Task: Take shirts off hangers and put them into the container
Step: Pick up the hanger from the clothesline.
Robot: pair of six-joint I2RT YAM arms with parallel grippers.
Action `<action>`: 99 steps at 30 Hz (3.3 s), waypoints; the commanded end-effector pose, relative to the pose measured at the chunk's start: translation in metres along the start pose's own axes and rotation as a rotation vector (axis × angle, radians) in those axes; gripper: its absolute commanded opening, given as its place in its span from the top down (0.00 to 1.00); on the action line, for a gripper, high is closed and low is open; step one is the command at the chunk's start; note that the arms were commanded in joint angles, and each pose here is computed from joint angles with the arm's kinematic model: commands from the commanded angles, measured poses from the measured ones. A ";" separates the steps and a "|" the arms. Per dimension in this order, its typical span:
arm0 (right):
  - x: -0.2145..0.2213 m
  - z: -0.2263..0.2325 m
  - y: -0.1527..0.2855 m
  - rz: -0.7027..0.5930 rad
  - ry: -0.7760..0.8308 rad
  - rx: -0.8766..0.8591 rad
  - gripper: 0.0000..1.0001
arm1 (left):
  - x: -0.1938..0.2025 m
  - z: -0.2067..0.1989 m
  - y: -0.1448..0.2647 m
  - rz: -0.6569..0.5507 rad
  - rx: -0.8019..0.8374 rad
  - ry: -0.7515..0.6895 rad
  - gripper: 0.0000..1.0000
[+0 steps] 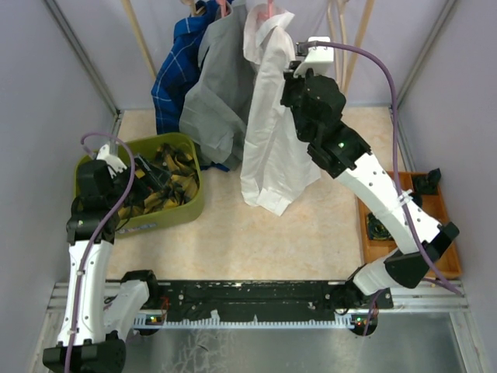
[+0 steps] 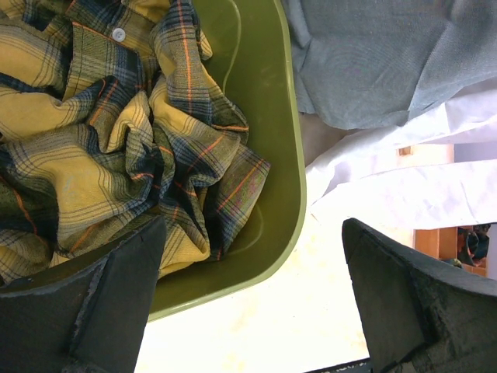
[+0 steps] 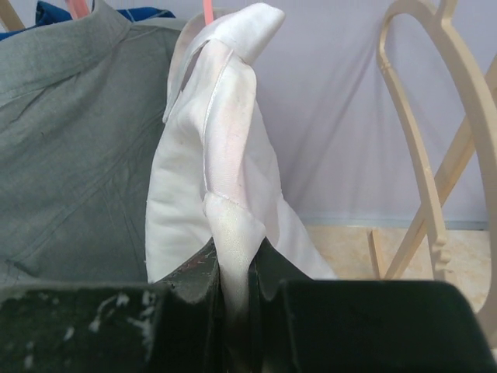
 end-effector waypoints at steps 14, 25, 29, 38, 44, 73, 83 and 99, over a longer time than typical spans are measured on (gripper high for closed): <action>-0.062 -0.018 0.022 -0.182 -0.203 -0.068 1.00 | -0.007 -0.010 0.010 -0.029 0.034 -0.012 0.00; -0.016 -0.025 0.036 0.103 -0.050 -0.077 0.66 | -0.002 -0.008 0.007 -0.005 0.032 -0.013 0.00; -0.005 -0.026 0.025 0.176 0.002 -0.043 0.67 | -0.002 -0.008 0.007 -0.005 0.037 -0.010 0.00; -0.002 -0.016 -0.008 0.185 0.027 -0.004 0.90 | -0.001 -0.008 0.007 -0.004 0.039 -0.013 0.00; -0.031 -0.018 -0.007 0.069 0.000 -0.013 1.00 | 0.000 -0.006 0.007 -0.004 0.032 -0.016 0.00; -0.089 -0.028 0.018 -0.331 -0.173 -0.057 1.00 | -0.002 -0.009 0.001 -0.003 0.044 0.010 0.00; -0.012 -0.035 0.021 -0.120 -0.123 -0.023 1.00 | -0.001 -0.007 -0.001 0.005 0.041 0.006 0.00; 0.044 -0.026 0.001 0.283 -0.033 -0.014 0.54 | -0.001 -0.007 0.000 0.002 0.039 0.002 0.00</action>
Point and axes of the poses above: each gripper's point midway between its finger pads, its own y axis back along the fingers, its own z axis along the line the jaws close on, x = y × z, the point moved 3 cm from there along y, back along the fingers, and after that the axes turned 1 degree about -y, right-handed, at the moved point
